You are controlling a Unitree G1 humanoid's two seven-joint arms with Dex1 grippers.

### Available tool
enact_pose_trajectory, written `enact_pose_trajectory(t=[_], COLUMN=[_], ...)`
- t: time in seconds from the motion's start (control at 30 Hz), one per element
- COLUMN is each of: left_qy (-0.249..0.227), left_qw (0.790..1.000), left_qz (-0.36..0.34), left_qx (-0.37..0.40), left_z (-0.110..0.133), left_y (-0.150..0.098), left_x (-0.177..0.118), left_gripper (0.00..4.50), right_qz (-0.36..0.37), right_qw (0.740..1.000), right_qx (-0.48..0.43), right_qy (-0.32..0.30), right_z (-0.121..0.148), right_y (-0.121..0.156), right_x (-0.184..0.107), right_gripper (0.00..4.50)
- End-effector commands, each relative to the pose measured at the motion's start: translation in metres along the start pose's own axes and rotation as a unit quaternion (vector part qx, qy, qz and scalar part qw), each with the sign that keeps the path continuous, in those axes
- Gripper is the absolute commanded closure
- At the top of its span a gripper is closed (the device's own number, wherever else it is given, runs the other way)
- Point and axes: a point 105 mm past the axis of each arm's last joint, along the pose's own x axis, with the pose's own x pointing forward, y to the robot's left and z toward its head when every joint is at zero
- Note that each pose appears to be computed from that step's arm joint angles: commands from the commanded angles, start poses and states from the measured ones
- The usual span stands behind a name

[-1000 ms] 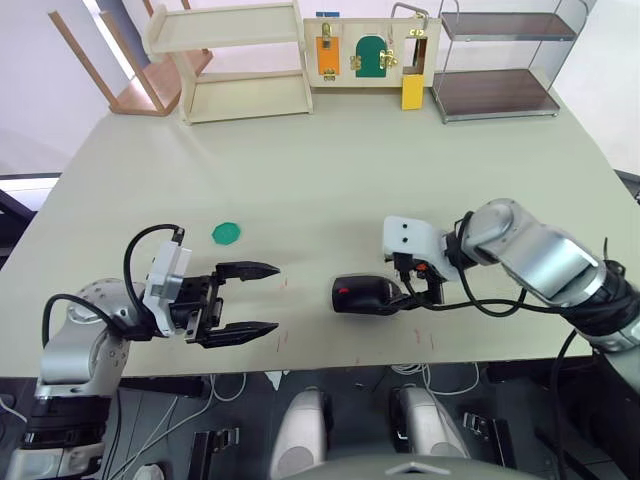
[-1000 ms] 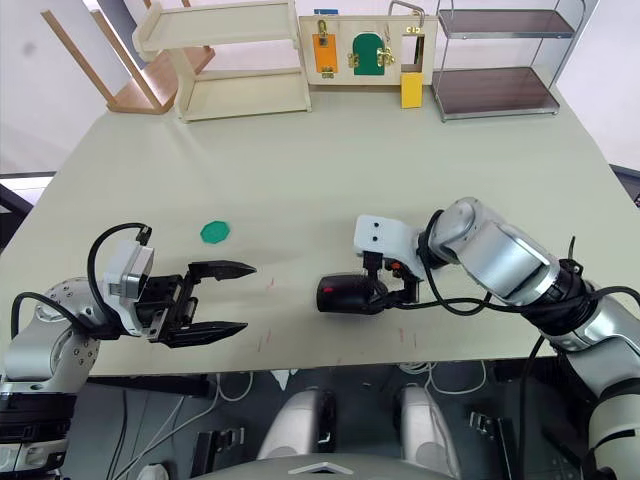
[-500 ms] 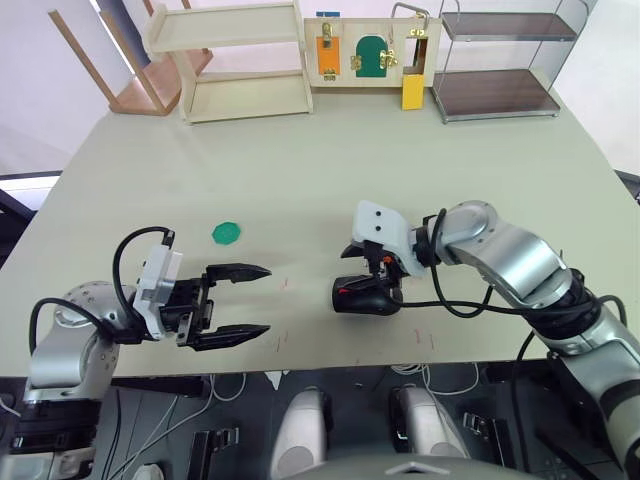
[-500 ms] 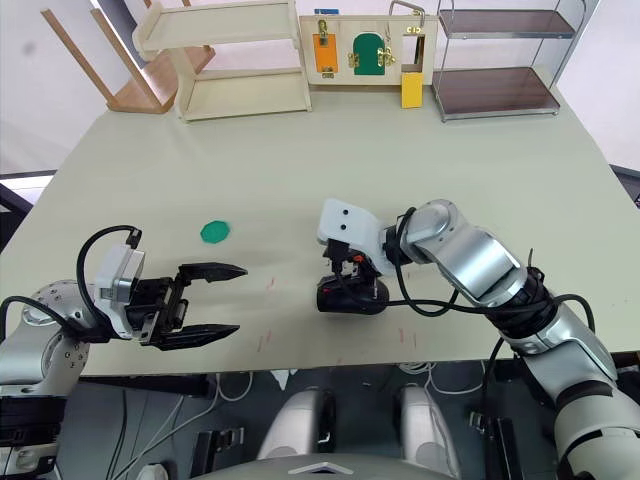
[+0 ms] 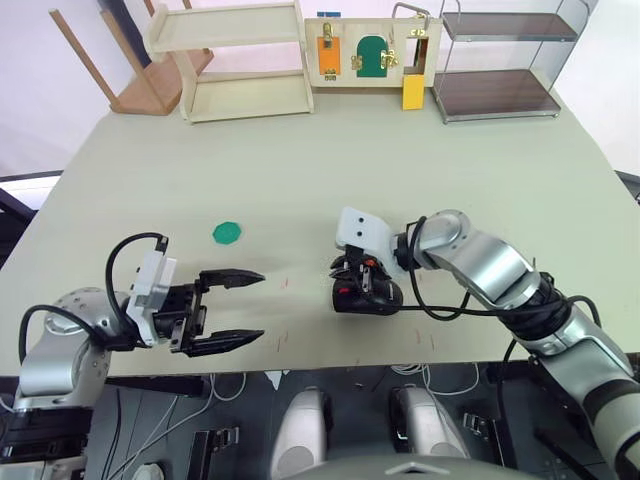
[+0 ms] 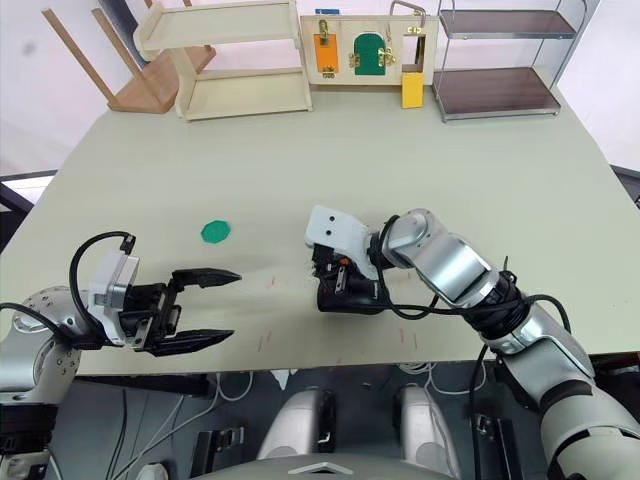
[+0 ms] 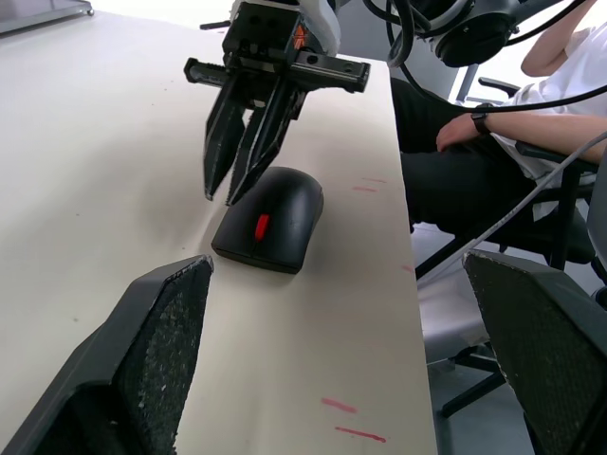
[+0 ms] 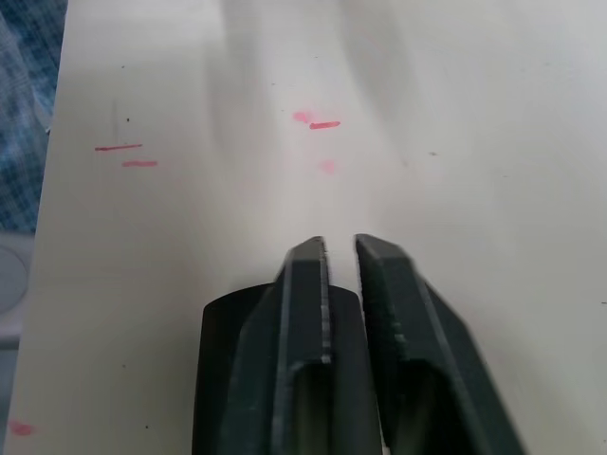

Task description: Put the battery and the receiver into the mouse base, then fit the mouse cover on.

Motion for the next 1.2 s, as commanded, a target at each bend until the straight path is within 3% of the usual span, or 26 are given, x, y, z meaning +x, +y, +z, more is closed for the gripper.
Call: enact_pose_trajectory(t=[0.03, 0.7, 0.83, 0.87, 1.2], left_qy=[0.0, 0.003, 0.003, 0.003, 0.002], left_qw=[1.0, 1.0, 1.0, 1.0, 1.0], left_qz=[-0.003, -0.005, -0.005, -0.005, -0.004], left_qx=[0.021, 0.015, 0.014, 0.013, 0.015], left_z=[0.0093, 0.0062, 0.0056, 0.0054, 0.0045], left_y=[-0.0013, -0.0035, -0.0034, -0.0034, -0.0032], left_x=[-0.0042, -0.005, -0.0049, -0.0049, -0.0046], left_gripper=[0.0, 0.0, 0.0, 0.0, 0.0], right_qz=[0.009, 0.027, 0.021, 0.019, 0.016], right_qw=[1.0, 0.999, 1.0, 1.0, 0.999], right_qx=[-0.013, -0.002, -0.004, -0.006, -0.012], right_qy=[0.0, 0.017, 0.015, 0.016, 0.024], right_z=[0.0039, -0.0003, 0.0011, 0.0012, -0.0024], right_y=[0.0077, 0.0165, 0.0151, 0.0144, 0.0139], right_x=[0.0022, 0.0099, 0.0096, 0.0096, 0.0112], right_gripper=[4.03, 4.03, 2.92, 2.32, 2.32])
